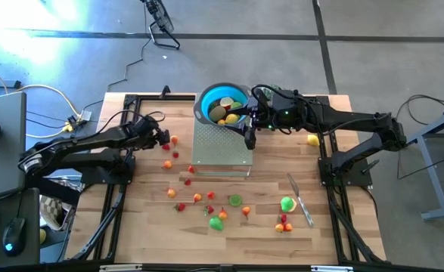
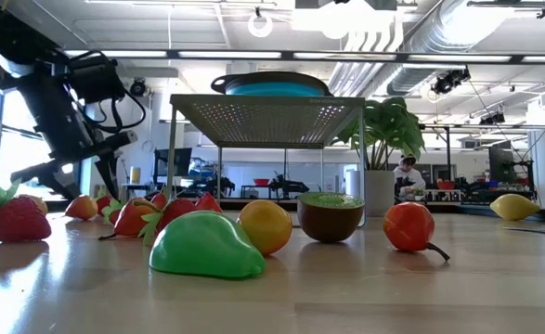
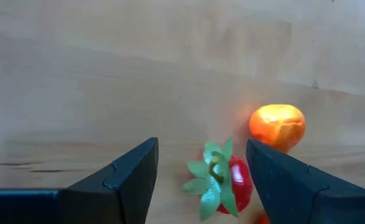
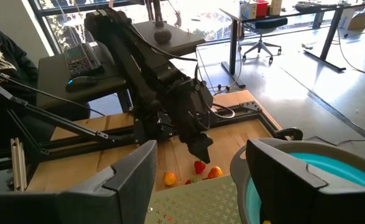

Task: Pick & Place Fruit
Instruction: Put the red strawberry in the blue bowl on the shelf

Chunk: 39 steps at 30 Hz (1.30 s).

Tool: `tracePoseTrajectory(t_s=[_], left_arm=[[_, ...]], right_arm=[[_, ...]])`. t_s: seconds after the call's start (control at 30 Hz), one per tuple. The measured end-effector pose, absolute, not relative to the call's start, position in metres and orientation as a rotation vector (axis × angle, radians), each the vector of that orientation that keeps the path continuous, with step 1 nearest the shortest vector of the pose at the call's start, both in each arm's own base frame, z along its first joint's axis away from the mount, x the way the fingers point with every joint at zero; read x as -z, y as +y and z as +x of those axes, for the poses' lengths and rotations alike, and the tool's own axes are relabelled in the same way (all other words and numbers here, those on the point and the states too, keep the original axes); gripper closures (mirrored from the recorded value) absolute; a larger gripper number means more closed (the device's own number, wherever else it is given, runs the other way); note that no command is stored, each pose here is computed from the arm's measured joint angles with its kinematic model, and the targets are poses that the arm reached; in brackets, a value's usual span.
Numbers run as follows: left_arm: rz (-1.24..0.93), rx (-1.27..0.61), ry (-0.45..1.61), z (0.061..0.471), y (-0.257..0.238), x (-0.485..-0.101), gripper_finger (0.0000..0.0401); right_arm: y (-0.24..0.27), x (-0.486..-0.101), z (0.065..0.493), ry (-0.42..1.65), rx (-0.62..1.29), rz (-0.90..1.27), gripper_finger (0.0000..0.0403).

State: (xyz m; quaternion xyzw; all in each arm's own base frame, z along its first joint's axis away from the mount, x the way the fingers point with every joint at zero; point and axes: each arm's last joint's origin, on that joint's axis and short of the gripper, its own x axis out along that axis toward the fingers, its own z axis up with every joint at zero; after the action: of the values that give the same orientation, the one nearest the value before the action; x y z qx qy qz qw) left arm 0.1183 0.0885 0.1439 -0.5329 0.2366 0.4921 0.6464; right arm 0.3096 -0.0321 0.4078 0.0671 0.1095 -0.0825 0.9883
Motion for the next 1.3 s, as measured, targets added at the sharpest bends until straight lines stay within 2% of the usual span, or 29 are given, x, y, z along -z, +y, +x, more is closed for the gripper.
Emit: tracePoseTrajectory(t_s=[0.37, 0.7, 1.17, 1.3], left_arm=[[-1.215, -1.108, 0.577, 0.1204, 0.0893, -0.1401, 0.0173], [-1.219, -1.106, 0.582, 0.1203, 0.0891, -0.1397, 0.0275], [-1.199, -1.098, 0.592, 0.1203, 0.0891, -0.1397, 0.0391], [-1.189, -1.093, 0.597, 0.1203, 0.0891, -0.1397, 0.0396]], right_arm=[[-0.0321, -0.4078, 0.3097, 0.219, 0.166, 0.135, 0.0164], [-0.0321, -0.4078, 0.3097, 0.219, 0.166, 0.135, 0.0164], [-0.0321, -0.4078, 0.3097, 0.219, 0.166, 0.135, 0.0164], [-0.032, -0.4078, 0.3097, 0.219, 0.165, 0.134, 0.0164]])
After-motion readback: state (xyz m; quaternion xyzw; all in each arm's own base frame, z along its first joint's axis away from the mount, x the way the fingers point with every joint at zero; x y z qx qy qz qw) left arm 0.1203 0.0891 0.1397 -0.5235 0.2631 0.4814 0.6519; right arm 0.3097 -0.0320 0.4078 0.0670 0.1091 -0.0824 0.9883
